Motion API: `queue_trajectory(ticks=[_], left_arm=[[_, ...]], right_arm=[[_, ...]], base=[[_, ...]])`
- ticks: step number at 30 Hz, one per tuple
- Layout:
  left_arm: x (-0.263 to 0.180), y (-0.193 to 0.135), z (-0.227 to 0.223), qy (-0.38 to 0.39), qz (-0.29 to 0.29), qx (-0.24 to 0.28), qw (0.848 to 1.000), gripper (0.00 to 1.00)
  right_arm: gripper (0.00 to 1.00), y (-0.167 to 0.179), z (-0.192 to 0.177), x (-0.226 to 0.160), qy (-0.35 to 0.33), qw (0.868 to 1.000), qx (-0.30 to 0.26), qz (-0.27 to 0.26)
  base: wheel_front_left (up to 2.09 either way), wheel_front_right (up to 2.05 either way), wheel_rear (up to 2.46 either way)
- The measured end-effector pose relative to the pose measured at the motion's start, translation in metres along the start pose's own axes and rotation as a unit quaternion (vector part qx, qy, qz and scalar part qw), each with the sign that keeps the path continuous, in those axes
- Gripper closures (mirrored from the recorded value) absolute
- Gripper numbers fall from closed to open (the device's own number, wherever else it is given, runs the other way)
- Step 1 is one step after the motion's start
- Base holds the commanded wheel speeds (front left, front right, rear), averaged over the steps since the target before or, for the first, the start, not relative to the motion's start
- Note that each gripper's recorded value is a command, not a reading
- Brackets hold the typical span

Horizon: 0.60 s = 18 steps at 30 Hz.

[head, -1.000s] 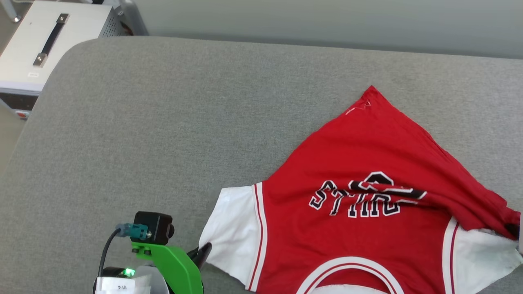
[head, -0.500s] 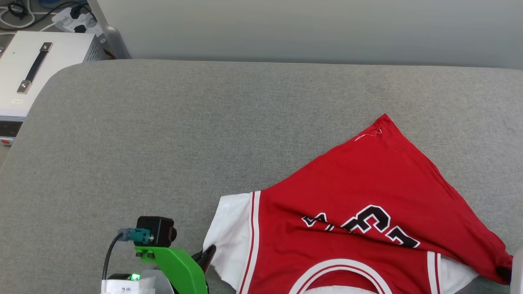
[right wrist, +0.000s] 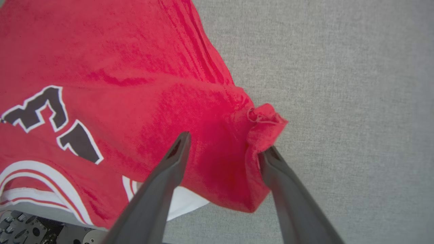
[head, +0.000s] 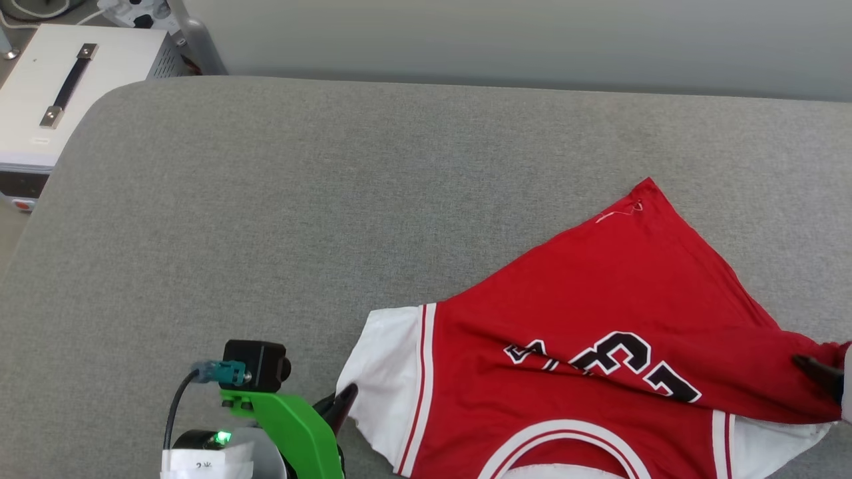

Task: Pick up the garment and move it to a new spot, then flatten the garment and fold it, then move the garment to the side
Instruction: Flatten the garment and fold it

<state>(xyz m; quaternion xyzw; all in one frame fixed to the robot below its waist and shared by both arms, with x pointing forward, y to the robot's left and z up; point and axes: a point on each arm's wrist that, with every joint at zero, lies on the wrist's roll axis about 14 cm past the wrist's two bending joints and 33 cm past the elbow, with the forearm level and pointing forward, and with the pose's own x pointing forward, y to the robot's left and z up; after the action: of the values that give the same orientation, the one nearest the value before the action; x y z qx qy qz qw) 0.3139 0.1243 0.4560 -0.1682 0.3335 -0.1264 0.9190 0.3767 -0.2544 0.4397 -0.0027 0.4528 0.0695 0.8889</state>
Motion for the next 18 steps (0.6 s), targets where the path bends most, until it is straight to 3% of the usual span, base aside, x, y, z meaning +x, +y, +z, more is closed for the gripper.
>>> queue_trajectory(ticks=[10, 18], left_arm=[[0.004, 0.006, 0.010, -0.008, 0.009, 0.002, 1.000, 1.00], [0.008, 0.017, 0.007, -0.004, 0.030, -0.012, 0.999, 1.00]], right_arm=[[0.00, 0.049, 0.092, 0.017, -0.028, 0.994, -0.092, 0.043], [0.00, 0.069, 0.122, 0.066, 0.014, 0.988, -0.148, 0.038]], base=[[0.00, 0.00, 0.00], [0.00, 0.00, 0.00]])
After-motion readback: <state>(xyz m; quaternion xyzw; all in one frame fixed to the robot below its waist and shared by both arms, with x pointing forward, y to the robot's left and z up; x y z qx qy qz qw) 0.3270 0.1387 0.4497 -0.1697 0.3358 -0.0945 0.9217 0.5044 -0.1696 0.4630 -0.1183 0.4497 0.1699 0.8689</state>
